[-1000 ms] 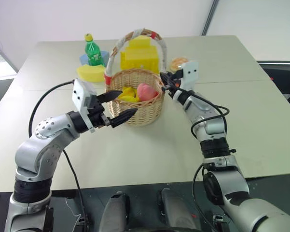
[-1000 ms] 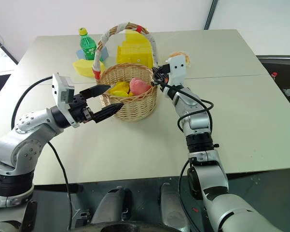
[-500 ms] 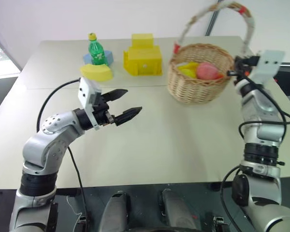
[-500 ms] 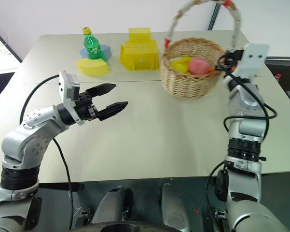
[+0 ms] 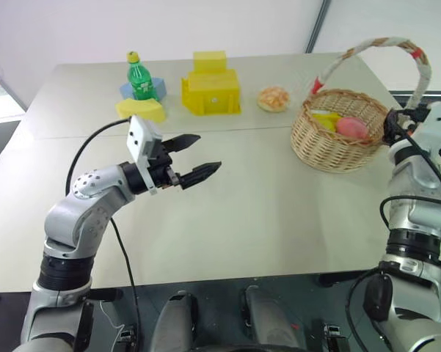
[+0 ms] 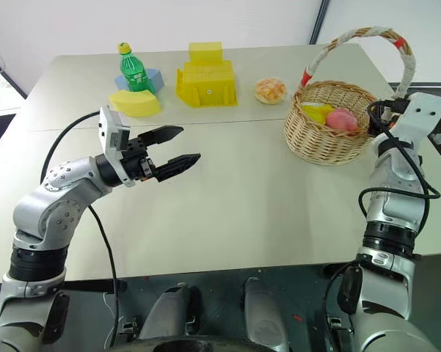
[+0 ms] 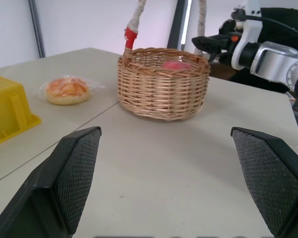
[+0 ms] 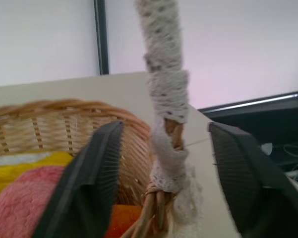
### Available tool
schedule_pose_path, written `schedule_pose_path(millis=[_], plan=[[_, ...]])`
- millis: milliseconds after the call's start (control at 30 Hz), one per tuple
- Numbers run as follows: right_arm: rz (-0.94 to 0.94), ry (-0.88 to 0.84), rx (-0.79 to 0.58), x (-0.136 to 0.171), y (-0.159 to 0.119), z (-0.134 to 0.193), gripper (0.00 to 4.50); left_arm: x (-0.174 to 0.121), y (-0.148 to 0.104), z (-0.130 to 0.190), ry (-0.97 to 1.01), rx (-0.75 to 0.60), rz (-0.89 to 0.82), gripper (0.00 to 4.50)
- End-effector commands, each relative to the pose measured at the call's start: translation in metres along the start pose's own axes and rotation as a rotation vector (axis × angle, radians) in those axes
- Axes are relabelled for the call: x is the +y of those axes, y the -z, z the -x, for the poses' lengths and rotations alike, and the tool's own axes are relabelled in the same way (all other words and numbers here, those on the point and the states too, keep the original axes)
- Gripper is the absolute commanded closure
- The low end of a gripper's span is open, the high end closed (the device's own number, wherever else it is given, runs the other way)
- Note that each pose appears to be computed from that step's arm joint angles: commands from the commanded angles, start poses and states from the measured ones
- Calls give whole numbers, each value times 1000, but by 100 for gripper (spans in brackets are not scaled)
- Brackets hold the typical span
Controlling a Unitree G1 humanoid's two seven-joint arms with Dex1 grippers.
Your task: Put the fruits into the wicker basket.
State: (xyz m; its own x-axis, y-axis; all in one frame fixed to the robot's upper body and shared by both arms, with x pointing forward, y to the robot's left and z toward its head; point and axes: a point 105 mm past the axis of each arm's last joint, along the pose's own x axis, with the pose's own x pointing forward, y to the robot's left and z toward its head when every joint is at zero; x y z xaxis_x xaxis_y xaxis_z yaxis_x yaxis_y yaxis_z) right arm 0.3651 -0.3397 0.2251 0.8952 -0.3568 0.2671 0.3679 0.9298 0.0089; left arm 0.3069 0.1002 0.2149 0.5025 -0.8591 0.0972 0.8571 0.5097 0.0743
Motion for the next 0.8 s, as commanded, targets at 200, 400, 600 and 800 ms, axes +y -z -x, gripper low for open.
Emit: schedule_pose_path(millis=[200,400,600,800], plan=[[208,-238,-36,-10,-24,51,96,28,13,42,-201,43,20,0],[280,-796,126,65,21,115,96,50,43,85,-390,186,-36,0],[183,-986,180,111,43,132,96,50,66,112,-503,217,-6,0],[163,-1031,176,123,47,123,96,42,69,123,-532,206,11,0]])
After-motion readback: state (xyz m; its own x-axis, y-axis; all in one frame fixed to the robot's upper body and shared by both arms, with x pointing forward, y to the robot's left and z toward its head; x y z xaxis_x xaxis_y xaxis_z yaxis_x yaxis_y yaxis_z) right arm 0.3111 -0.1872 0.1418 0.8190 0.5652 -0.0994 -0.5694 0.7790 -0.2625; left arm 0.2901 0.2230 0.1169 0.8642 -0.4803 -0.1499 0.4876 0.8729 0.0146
